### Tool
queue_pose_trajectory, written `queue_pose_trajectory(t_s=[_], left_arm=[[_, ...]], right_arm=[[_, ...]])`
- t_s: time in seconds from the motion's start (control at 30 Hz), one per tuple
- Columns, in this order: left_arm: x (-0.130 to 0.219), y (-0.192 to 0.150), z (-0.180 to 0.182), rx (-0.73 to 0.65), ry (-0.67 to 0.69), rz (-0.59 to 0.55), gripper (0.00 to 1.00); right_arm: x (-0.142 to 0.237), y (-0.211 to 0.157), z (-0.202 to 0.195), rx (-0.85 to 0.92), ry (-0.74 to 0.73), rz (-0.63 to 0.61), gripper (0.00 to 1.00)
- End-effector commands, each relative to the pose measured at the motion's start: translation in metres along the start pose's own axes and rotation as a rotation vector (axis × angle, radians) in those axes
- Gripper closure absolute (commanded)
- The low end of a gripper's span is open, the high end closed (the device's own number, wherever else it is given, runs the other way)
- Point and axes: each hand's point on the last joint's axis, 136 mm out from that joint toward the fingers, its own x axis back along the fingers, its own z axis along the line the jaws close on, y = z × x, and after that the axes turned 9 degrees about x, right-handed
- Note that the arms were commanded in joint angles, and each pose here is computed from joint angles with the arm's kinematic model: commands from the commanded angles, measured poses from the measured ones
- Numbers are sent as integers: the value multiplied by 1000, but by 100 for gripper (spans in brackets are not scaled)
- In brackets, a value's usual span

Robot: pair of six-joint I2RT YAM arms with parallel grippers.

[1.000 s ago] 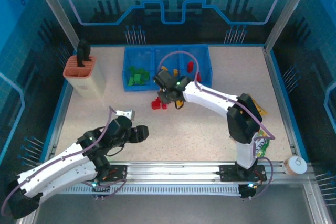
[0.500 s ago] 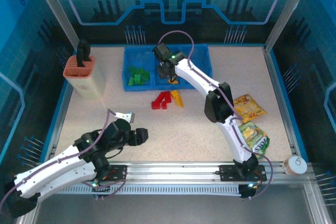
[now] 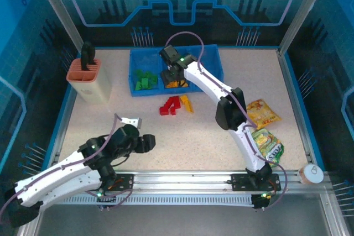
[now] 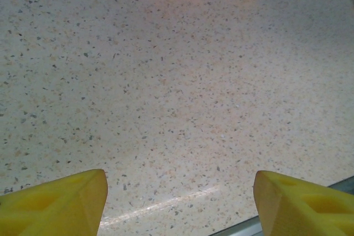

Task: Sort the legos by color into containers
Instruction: Place the lego in the container, then pick up the lego from the center of the table.

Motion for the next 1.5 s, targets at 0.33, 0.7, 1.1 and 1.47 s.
queue_pose_trajectory(t_s=[0.33,0.7,1.1,1.47], left_arm=[[-31,31,-42,-115,93,-9,20],[-108,67,-39,-1,191,49,25],[-165,95,-18,-4,328,119,36],[-180,105,0,0,387,145,46]], right_arm=[[181,-29,11,-18,84,-370,15],[155,-190,-7,-264,146,-302,15],[149,-251,-6,-352,187,-298,16],[157,-274,-21,-375,163,-312,17]])
